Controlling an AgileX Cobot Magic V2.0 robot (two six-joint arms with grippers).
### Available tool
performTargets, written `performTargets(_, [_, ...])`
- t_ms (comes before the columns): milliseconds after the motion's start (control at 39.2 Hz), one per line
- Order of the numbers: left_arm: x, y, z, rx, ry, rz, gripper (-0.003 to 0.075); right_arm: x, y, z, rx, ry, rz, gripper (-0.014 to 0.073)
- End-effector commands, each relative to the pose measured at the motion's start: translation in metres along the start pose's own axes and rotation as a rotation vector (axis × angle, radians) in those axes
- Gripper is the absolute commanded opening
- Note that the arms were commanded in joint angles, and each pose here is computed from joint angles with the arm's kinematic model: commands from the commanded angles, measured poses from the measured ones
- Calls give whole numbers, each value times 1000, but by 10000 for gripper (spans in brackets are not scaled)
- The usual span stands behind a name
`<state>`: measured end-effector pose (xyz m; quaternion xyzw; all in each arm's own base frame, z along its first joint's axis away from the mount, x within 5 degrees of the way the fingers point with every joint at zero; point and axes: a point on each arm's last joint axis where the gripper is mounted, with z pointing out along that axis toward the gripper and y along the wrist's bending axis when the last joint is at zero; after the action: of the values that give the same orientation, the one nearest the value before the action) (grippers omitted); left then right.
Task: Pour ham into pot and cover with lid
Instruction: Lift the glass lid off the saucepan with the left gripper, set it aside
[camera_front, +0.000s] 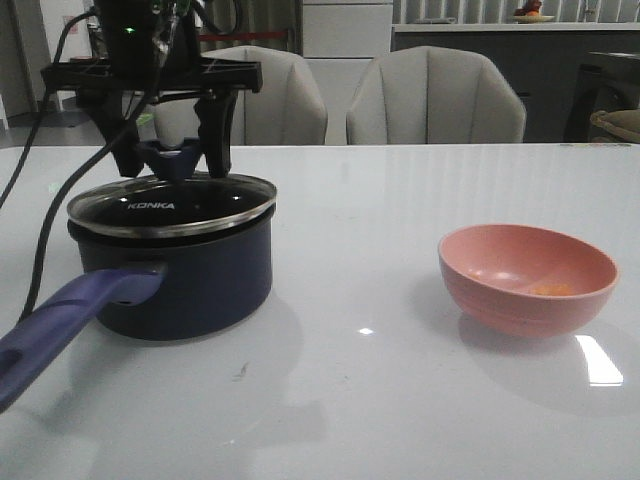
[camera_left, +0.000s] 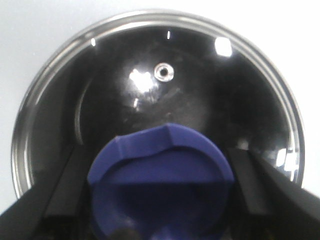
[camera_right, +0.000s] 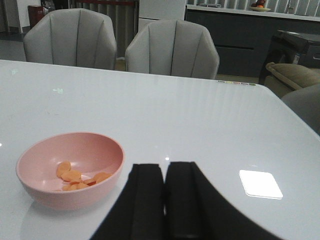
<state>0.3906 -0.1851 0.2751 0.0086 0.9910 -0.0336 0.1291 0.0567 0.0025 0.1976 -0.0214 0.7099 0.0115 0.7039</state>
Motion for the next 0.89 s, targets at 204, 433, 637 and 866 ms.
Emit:
performTargets(204, [-11,-1,-66,46,-177,18,206,-10,0,-2,1,-105,-17,148])
performTargets(433, [-15,24,-86,37,-208,25,206,-10,0,-2,1,-105,-17,148])
performTargets(637, [-15,61,-102,5,-242,8,206,-10,0,-2,1,-105,-17,148])
performTargets(866, [1,112,-97,-25,-268,-48,206,-10,0,-2,1,-105,-17,148])
